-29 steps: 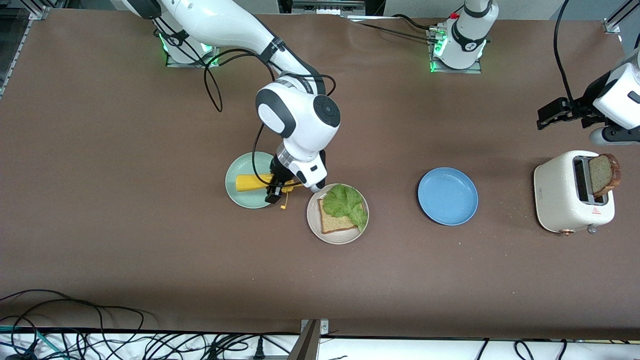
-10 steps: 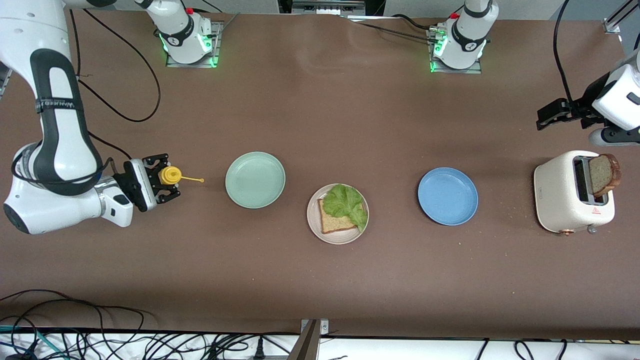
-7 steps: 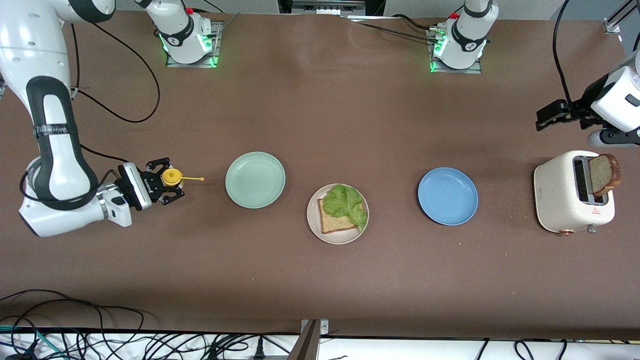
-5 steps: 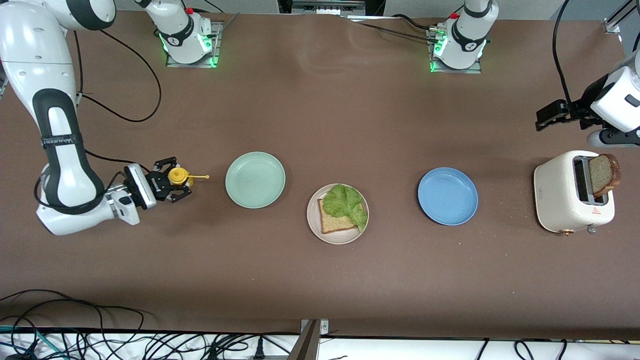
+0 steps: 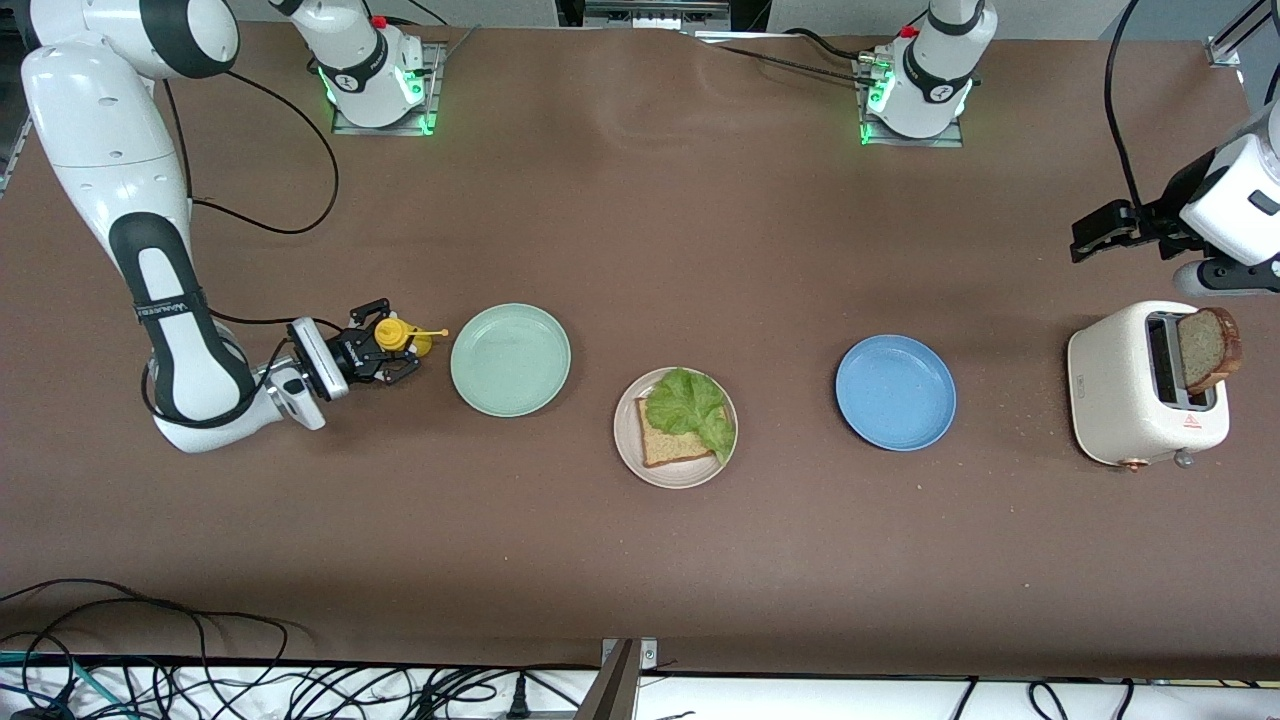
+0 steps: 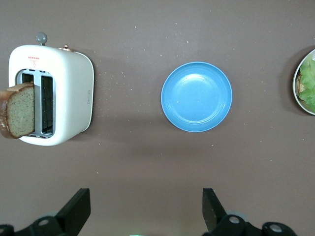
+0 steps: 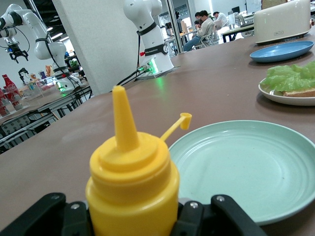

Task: Make sandwich on beige plate with both arms
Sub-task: 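Lower the mustard bottle onto the table and open the right gripper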

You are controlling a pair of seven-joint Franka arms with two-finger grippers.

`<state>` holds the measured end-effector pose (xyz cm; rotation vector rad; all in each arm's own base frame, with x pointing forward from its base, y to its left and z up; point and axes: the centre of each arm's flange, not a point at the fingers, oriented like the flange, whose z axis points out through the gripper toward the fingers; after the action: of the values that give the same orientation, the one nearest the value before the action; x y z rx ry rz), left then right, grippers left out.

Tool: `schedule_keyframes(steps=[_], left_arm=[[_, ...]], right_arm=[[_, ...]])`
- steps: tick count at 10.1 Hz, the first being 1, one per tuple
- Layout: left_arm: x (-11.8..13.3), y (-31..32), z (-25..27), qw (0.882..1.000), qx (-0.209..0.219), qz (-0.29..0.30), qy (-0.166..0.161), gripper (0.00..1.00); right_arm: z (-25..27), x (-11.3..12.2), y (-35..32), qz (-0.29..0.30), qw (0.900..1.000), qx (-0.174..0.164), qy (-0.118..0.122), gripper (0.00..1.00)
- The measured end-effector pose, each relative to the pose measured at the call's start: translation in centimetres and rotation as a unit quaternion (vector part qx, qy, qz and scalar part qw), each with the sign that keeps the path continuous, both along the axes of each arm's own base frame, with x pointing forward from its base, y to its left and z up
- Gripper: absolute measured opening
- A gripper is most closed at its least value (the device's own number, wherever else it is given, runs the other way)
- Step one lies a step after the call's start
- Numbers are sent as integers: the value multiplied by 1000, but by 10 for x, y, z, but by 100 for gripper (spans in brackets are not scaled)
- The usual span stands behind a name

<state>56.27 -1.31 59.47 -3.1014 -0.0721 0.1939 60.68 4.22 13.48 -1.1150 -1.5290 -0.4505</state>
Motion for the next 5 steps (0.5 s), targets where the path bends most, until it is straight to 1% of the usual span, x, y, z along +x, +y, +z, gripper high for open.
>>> schedule_keyframes(steps=[1,2,3,4,5], left_arm=[[0,0,-1,1000,0,0,1,100],[1,0,-2,1000,0,0,1,100],[2,0,-4,1000,0,0,4,100],[3,0,-8,1000,0,0,7,100],[5,2,-12,1000,0,3,11,100]], right_arm=[[0,0,1,-2,1000,4,-1,4],[0,1,2,-10,1000,19,-3,10],[2,2,1,-19,999,35,-6,24],[3,2,-1,-22,999,40,-6,41],[3,2,-2,-23,999,43,-6,55]])
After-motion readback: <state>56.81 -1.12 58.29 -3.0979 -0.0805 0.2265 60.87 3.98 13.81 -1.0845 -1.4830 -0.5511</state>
